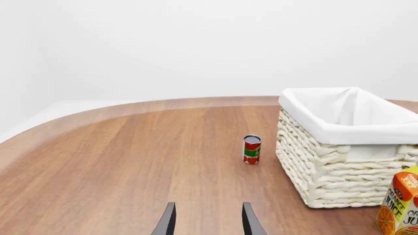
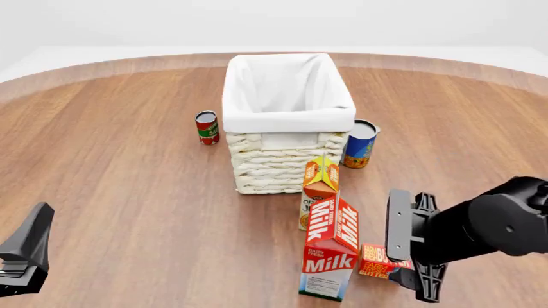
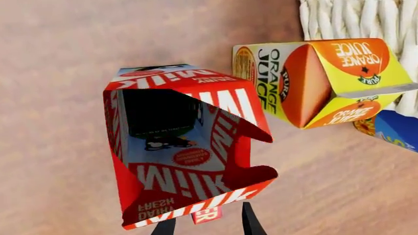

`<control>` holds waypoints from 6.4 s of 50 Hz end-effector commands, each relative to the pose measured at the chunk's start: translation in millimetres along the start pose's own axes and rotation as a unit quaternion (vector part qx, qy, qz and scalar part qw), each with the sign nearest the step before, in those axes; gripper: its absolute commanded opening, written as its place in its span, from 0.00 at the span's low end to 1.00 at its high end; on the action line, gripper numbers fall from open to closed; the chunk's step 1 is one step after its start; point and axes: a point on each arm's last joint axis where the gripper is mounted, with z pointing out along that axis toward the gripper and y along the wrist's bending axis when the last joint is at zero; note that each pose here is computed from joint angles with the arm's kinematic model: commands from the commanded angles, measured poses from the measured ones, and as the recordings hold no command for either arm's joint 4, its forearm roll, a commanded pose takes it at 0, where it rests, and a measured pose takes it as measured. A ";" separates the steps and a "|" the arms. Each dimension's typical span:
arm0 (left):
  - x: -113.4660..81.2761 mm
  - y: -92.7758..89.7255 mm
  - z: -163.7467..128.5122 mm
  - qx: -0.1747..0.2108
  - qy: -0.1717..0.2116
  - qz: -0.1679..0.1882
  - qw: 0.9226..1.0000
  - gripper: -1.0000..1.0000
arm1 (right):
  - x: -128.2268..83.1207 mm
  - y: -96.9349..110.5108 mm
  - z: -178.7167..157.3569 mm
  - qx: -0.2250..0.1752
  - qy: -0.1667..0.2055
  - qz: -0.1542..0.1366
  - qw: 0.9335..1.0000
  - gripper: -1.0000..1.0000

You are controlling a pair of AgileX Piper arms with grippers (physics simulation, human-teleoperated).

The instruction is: Pick up the butter and put it in the basket.

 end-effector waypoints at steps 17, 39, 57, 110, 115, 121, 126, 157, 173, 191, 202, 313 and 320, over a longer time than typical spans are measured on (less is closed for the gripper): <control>0.0 0.0 0.0 0.000 0.000 0.000 1.000 1.00 | 2.7 3.1 10.7 -0.005 0.004 0.005 1.000 1.00; 0.0 0.0 0.0 0.000 0.000 0.000 1.000 1.00 | 2.5 1.0 20.9 -0.011 0.010 0.001 1.000 1.00; 0.0 0.0 0.0 0.000 0.000 0.000 1.000 1.00 | 5.2 -4.0 33.6 -0.020 0.021 -0.001 1.000 1.00; 0.0 0.0 0.0 0.000 0.000 0.000 1.000 1.00 | -0.5 6.1 32.0 -0.033 0.022 0.004 0.999 0.00; 0.0 0.0 0.0 0.000 0.000 0.000 1.000 1.00 | 1.8 4.8 30.8 -0.030 0.022 0.004 0.999 0.00; 0.0 0.0 0.0 0.000 0.000 0.000 1.000 1.00 | -0.5 4.9 25.7 -0.023 0.015 0.006 1.000 0.00; 0.0 0.0 0.0 0.000 0.000 0.000 1.000 1.00 | -1.5 6.5 22.5 -0.020 0.010 0.009 1.000 0.00; 0.0 0.0 0.0 0.000 0.000 0.000 1.000 1.00 | 9.4 -10.8 10.9 0.006 0.011 0.033 0.999 0.00; 0.0 0.0 0.0 0.000 0.000 0.000 1.000 1.00 | 10.6 -21.0 -5.8 0.035 -0.002 0.075 0.997 0.00; 0.0 0.0 0.0 0.000 0.000 0.000 1.000 1.00 | 9.8 -39.1 -10.9 0.060 -0.010 0.109 0.992 0.00; 0.0 0.0 0.0 0.000 0.000 0.000 1.000 1.00 | 1.3 -40.0 -22.7 0.076 -0.034 0.141 0.987 0.00; 0.0 0.0 0.0 0.000 0.000 0.000 1.000 1.00 | -33.9 -55.1 -179.6 0.205 -0.219 0.206 0.932 0.00; 0.0 0.0 0.0 0.000 0.000 0.000 1.000 1.00 | -34.3 -50.2 -192.1 0.208 -0.236 0.211 0.925 0.00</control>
